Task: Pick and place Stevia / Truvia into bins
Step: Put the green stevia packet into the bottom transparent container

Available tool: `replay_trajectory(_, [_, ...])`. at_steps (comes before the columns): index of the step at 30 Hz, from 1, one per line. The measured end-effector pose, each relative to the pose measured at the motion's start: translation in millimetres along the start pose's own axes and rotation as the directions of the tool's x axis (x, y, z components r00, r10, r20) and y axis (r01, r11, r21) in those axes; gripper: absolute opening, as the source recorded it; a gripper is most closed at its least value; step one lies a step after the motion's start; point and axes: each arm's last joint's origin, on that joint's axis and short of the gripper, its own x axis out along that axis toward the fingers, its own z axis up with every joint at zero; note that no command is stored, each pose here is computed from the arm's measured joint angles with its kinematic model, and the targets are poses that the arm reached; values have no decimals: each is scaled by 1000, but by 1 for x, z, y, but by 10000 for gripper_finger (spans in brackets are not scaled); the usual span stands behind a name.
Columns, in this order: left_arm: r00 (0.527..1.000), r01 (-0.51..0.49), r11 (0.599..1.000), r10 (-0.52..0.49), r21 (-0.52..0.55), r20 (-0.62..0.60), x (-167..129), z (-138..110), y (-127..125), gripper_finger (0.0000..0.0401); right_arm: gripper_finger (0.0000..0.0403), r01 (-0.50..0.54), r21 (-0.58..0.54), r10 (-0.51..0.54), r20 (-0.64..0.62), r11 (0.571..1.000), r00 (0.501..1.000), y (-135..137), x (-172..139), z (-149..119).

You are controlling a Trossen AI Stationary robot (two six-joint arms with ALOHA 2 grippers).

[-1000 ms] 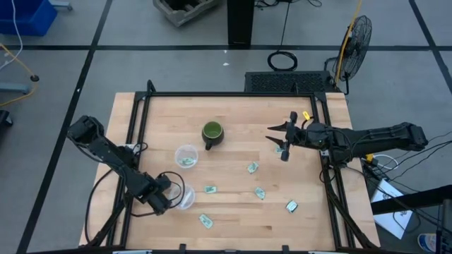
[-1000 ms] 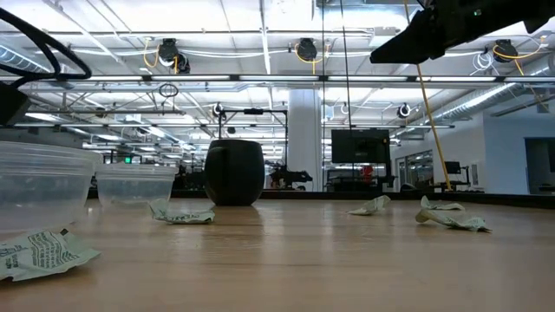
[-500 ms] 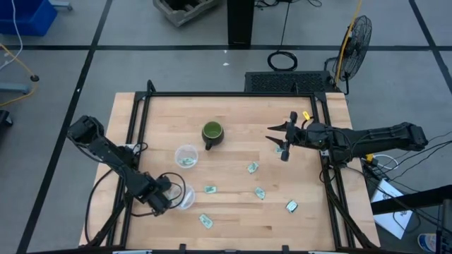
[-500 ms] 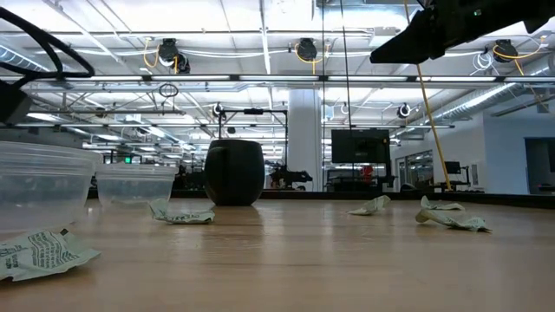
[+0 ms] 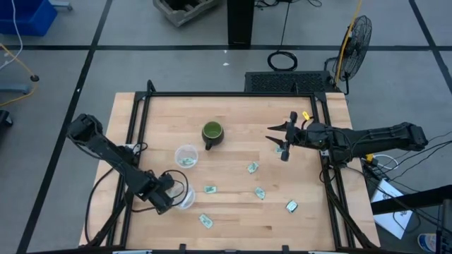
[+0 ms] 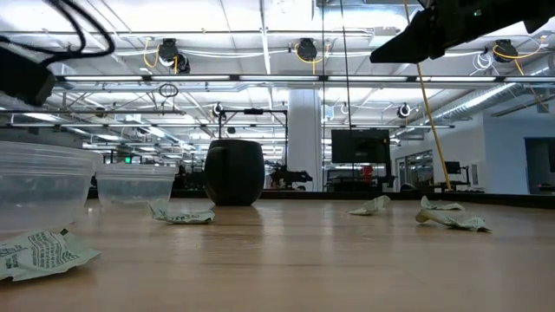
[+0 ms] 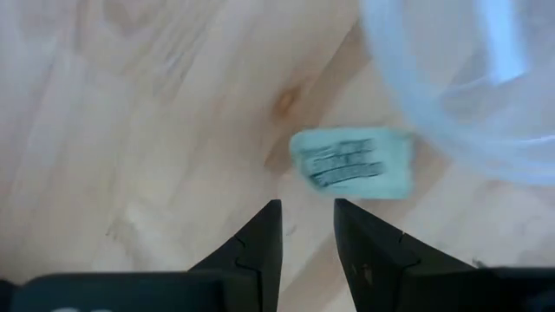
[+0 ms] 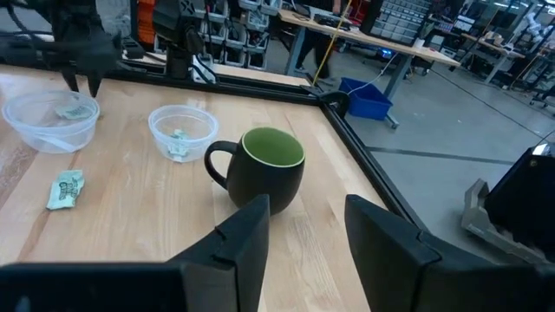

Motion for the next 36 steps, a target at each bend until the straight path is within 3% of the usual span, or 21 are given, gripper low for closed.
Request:
replay_trajectory(13, [993,21,1000,-18,-23,115,-10,2,2,113,146,0,0,0,0,1000,1000,0,0,0])
replay_trajectory(27, [995,22,999,-19,-28,99,-9,1,2,113,146,-14,-21,13,-64,1000,998,5,12,-7])
replay_trajectory(36, [998,49,998,-47,-33,51,18,-3,14,113,146,-16,-27,14,-73,1000,997,8,19,-9])
